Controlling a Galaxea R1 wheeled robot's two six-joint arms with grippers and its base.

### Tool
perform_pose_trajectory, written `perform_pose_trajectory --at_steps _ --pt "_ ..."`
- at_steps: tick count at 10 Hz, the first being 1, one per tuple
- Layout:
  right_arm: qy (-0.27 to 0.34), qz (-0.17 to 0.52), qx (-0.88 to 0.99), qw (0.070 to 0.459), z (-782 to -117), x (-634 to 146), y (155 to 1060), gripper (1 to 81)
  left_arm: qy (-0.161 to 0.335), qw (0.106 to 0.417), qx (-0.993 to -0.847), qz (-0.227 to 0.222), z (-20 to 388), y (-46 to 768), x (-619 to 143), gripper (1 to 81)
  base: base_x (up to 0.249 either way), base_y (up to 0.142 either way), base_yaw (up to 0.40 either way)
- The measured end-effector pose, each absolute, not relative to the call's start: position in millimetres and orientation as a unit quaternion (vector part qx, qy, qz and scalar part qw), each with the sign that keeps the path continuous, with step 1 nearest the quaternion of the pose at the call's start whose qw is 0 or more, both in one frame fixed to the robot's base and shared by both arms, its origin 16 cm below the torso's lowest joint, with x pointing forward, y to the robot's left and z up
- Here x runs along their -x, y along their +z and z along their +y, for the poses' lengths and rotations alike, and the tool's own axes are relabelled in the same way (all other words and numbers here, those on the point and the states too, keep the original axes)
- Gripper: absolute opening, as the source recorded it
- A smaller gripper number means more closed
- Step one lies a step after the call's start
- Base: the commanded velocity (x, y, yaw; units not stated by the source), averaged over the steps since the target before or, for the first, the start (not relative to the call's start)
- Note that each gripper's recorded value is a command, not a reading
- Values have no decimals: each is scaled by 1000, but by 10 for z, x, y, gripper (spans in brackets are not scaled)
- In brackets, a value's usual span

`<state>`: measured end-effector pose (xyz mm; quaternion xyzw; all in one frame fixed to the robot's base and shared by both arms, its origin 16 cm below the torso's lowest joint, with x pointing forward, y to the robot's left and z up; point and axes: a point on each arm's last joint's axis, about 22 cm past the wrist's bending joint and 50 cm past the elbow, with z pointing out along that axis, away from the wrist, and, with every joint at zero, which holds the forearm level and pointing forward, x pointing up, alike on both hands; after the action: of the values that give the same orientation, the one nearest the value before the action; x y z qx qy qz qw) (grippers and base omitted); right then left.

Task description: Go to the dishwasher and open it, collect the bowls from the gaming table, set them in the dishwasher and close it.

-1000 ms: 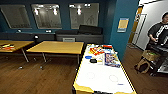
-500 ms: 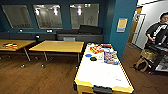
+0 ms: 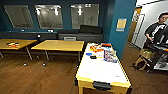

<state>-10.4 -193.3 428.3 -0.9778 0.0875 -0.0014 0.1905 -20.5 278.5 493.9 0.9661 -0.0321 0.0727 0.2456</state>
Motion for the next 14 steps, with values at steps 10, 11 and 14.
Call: perform_pose_trajectory --at_steps 10,11,14 --pt "-3 80 978 195 -1849 101 4285 10 78 252 -964 -34 2622 4897 164 10 -66 0 0" --pt "-4 79 978 194 -1824 96 4276 10 77 249 -965 -34 2634 4876 170 10 0 0 0" --pt "-1 75 983 167 -1927 171 4202 10 70 222 -972 -36 2763 4723 228 10 0 0 0"
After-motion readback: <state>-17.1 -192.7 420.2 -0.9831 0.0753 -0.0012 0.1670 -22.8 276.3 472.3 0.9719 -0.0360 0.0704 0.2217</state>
